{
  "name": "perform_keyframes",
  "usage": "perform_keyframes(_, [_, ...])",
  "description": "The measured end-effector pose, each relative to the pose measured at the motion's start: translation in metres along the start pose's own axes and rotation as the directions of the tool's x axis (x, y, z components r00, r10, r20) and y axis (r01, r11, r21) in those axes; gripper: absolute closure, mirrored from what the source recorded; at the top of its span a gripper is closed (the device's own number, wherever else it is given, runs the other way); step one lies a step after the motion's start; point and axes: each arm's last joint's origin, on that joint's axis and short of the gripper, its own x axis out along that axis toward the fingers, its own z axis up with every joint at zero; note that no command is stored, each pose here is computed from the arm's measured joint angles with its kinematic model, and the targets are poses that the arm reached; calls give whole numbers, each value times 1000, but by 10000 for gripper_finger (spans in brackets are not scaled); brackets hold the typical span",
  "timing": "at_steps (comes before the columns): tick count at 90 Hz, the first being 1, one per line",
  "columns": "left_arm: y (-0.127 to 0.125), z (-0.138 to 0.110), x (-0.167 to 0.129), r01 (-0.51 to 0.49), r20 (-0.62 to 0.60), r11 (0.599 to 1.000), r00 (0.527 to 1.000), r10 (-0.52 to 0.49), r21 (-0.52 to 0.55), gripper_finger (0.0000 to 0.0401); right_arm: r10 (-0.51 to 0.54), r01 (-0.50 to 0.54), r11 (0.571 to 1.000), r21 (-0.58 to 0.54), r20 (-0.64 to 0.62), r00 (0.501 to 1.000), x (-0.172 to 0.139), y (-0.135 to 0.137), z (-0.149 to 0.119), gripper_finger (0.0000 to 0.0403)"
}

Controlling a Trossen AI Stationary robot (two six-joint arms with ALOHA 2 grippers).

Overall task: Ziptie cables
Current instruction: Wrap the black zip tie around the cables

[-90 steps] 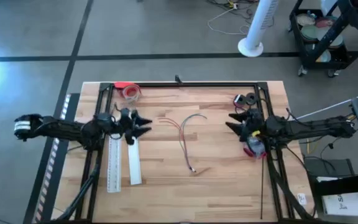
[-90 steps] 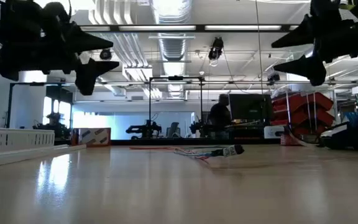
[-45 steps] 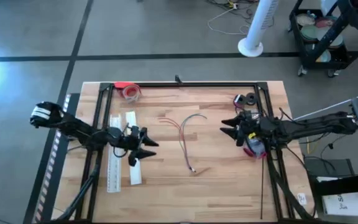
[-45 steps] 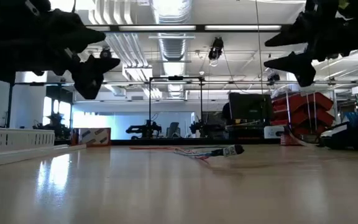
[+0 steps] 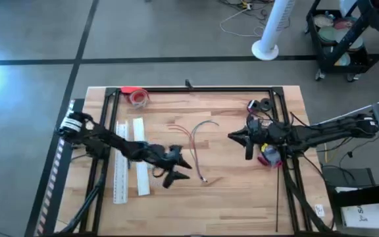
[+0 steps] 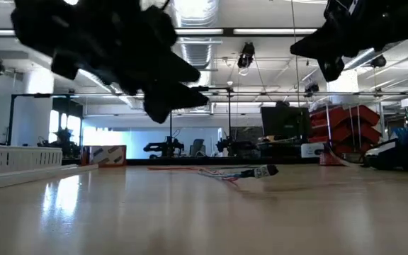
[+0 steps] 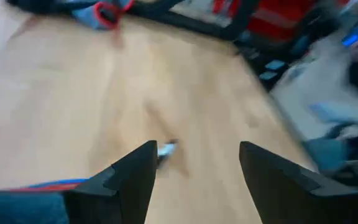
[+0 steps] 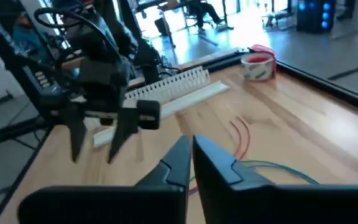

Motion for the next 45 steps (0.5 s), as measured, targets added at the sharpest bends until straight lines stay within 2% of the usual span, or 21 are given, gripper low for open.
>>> perform_keyframes(14, [-3, 14, 31, -19, -87, 994, 996, 28, 104, 205, 9, -9, 1000, -4, -23, 1000, 0, 2, -3, 375])
perform_keyframes(29, [-4, 13, 62, 4, -193, 988, 981, 26, 157, 219, 9, -11, 999, -35, -54, 998, -1, 2, -6, 358])
perform_keyframes(45, [-3, 5, 81, 59, -269, 980, 963, -6, 190, 235, 70, -78, 992, -97, -89, 994, -1, 3, -8, 307])
